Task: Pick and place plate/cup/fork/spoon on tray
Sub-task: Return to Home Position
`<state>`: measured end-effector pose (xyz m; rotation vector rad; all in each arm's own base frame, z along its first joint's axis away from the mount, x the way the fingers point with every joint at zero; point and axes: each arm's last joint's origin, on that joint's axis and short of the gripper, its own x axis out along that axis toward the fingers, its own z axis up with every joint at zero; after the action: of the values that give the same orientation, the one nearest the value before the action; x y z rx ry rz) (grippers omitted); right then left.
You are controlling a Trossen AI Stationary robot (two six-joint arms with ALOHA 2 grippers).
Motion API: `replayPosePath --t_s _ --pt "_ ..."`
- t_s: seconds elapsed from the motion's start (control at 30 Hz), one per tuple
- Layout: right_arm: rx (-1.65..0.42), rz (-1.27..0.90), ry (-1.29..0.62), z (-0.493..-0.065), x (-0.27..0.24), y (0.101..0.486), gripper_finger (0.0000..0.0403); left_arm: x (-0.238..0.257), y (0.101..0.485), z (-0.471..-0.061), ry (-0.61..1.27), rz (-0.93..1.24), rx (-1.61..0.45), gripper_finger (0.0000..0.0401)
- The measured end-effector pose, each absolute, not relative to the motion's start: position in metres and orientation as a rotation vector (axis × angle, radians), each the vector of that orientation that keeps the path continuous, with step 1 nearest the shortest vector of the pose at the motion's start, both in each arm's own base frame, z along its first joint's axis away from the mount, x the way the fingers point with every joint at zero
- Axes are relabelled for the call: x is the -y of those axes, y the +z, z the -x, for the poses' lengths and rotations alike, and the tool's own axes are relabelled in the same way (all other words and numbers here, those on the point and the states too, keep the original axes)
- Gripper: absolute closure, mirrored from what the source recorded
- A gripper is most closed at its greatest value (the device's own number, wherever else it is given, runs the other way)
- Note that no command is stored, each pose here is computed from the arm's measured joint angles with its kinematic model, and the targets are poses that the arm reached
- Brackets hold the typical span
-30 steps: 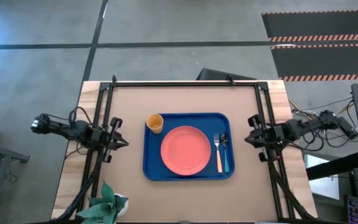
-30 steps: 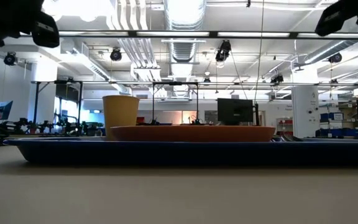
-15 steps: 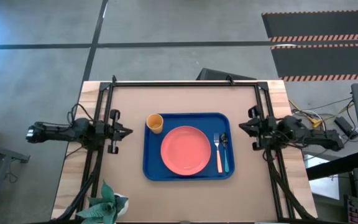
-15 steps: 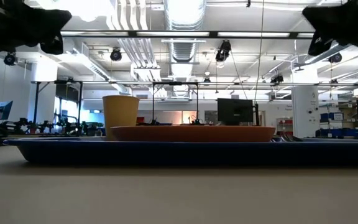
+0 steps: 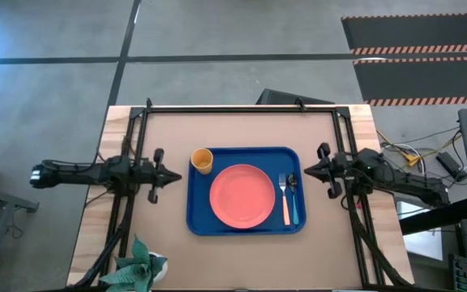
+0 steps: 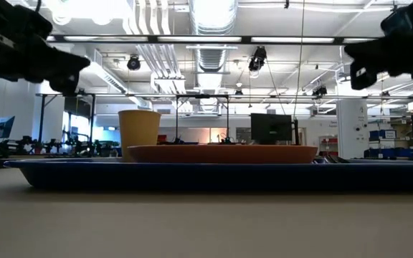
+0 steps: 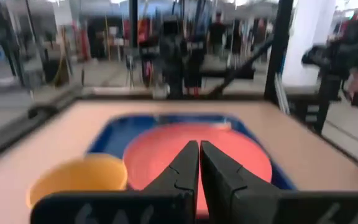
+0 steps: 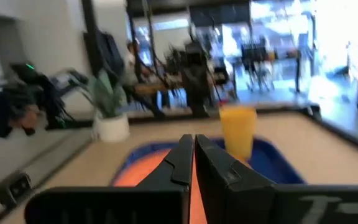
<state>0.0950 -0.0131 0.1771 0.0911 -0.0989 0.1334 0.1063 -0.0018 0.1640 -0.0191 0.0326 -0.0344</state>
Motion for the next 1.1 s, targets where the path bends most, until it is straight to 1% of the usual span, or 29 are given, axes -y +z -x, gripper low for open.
replayPosePath --t_s 0.13,0.33,0.7,0.77,0.87,1.0,1.1 --pt "0.042 -0.101 0.055 -0.096 0.015 0.171 0.0394 0.001 0.160 -0.107 -0.007 0.036 -0.080 0.0401" --pt "0.008 -0.077 -0.069 -0.095 0.019 0.170 0.0394 -0.004 0.154 -0.108 0.165 0.029 -0.134 0.0401" --pt "-0.015 -0.083 -0.077 -0.096 0.019 0.168 0.0394 -0.005 0.151 -0.110 0.186 0.030 -0.171 0.0401" --pt "-0.033 -0.127 -0.075 -0.098 0.020 0.167 0.0394 -0.005 0.151 -0.110 0.186 0.031 -0.172 0.0401" --pt "-0.061 -0.204 -0.031 -0.100 0.018 0.165 0.0394 -0.005 0.151 -0.110 0.186 0.039 -0.166 0.0401" --pt "-0.072 -0.211 0.127 -0.101 0.012 0.165 0.0394 -0.005 0.151 -0.110 0.187 0.053 -0.160 0.0401" --pt "-0.075 -0.233 0.178 -0.101 0.008 0.166 0.0394 -0.005 0.152 -0.110 0.186 0.055 -0.157 0.0401"
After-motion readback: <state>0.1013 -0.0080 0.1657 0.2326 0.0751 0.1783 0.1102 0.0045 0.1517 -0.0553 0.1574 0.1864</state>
